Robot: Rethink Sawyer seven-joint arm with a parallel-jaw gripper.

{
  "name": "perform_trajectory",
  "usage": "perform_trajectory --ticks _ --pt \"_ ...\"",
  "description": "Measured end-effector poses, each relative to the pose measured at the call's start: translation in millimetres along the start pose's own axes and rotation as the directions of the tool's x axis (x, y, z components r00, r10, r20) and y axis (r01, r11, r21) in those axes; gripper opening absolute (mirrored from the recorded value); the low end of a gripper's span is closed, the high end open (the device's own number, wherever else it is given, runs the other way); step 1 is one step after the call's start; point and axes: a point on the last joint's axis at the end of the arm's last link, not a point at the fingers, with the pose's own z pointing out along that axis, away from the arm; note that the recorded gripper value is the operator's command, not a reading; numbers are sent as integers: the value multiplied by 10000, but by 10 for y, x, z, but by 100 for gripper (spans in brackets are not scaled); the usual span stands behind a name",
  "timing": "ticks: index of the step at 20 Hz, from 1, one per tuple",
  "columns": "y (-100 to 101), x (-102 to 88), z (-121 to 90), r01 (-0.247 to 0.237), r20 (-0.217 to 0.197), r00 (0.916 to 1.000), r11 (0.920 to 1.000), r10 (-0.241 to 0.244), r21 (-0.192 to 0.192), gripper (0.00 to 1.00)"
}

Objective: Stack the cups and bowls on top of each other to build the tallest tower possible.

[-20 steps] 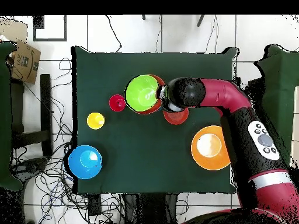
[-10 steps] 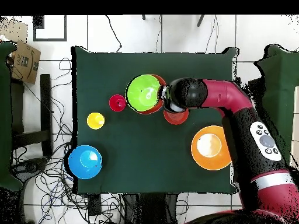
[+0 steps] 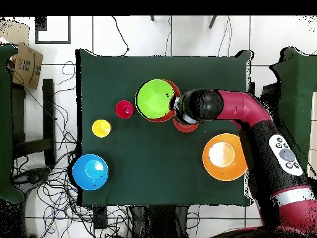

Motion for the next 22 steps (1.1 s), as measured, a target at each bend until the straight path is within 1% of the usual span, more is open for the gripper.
perform_trajectory --ticks 7,14,22 --pt "-39 118 37 11 109 9999 9998 -9 -177 0" --pt "2 156 65 120 375 9992 9996 -110 -267 0" --pt "31 184 91 169 538 9984 9992 -149 -356 0"
